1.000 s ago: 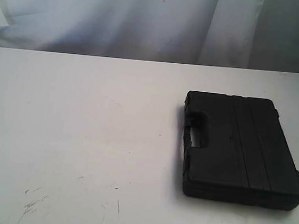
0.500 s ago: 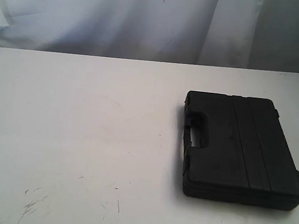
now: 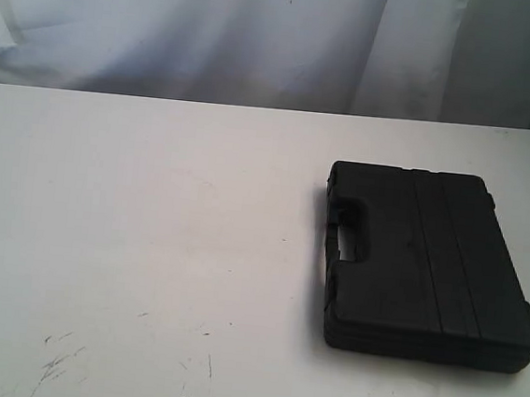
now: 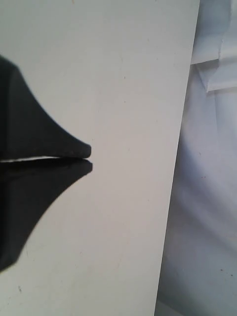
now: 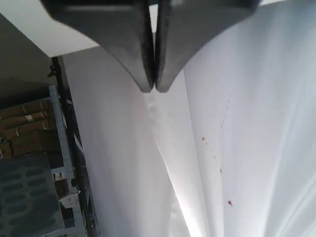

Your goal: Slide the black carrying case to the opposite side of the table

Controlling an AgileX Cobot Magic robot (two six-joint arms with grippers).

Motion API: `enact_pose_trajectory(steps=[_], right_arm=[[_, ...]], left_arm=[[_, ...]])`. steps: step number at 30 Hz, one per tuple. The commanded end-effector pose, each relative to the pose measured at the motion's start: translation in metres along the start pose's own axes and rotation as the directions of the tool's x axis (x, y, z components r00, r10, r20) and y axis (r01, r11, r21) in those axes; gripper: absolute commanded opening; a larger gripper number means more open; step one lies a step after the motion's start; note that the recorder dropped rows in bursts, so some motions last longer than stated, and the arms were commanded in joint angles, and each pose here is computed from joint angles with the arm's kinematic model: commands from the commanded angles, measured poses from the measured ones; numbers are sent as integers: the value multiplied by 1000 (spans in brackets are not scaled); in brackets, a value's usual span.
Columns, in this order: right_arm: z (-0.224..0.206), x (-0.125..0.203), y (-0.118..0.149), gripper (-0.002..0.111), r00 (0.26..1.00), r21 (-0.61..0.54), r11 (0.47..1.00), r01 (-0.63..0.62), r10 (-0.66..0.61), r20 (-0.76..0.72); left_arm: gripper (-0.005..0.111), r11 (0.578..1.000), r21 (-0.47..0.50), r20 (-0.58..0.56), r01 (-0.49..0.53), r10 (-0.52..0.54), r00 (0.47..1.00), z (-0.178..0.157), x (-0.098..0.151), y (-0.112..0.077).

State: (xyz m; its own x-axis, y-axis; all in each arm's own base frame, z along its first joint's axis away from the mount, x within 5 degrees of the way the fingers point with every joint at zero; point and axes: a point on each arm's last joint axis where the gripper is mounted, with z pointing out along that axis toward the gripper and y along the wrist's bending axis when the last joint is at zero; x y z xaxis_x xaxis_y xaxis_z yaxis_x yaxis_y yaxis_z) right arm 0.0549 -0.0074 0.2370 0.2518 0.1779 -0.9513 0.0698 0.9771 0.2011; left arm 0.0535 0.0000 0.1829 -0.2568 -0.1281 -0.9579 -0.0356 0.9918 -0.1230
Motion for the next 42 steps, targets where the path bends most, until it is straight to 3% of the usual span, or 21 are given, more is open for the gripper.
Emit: enact_pose_trajectory(steps=[1,7,15,19,23,26,28,33,42], right_arm=[[1,-40,9,0,999,-20,999,-27,28,46],[22,-85,22,0,997,-24,999,-27,25,-70],[91,-94,31,0,893,20,998,-57,60,-445],[125,-76,36,0,740,41,991,-125,120,-662],[144,-40,42,0,457,-8,988,-154,64,-887],[149,-18,42,0,295,-12,983,-181,43,-955],[154,-7,40,0,247,5,983,-181,51,-968],[160,4,38,0,205,41,982,-186,79,-976],[166,3,38,0,275,6,984,-180,56,-960]], left_arm=[[0,1000,6,1,3,-3,1000,0,1,0],[0,1000,6,1,0,0,1000,0,1,0],[0,1000,6,1,0,0,1000,0,1,0],[0,1000,6,1,3,-3,1000,0,1,0],[0,1000,6,1,3,-3,1000,0,1,0],[0,1000,6,1,3,-3,1000,0,1,0],[0,1000,6,1,3,-3,1000,0,1,0],[0,1000,6,1,0,0,1000,0,1,0],[0,1000,6,1,0,0,1000,0,1,0]])
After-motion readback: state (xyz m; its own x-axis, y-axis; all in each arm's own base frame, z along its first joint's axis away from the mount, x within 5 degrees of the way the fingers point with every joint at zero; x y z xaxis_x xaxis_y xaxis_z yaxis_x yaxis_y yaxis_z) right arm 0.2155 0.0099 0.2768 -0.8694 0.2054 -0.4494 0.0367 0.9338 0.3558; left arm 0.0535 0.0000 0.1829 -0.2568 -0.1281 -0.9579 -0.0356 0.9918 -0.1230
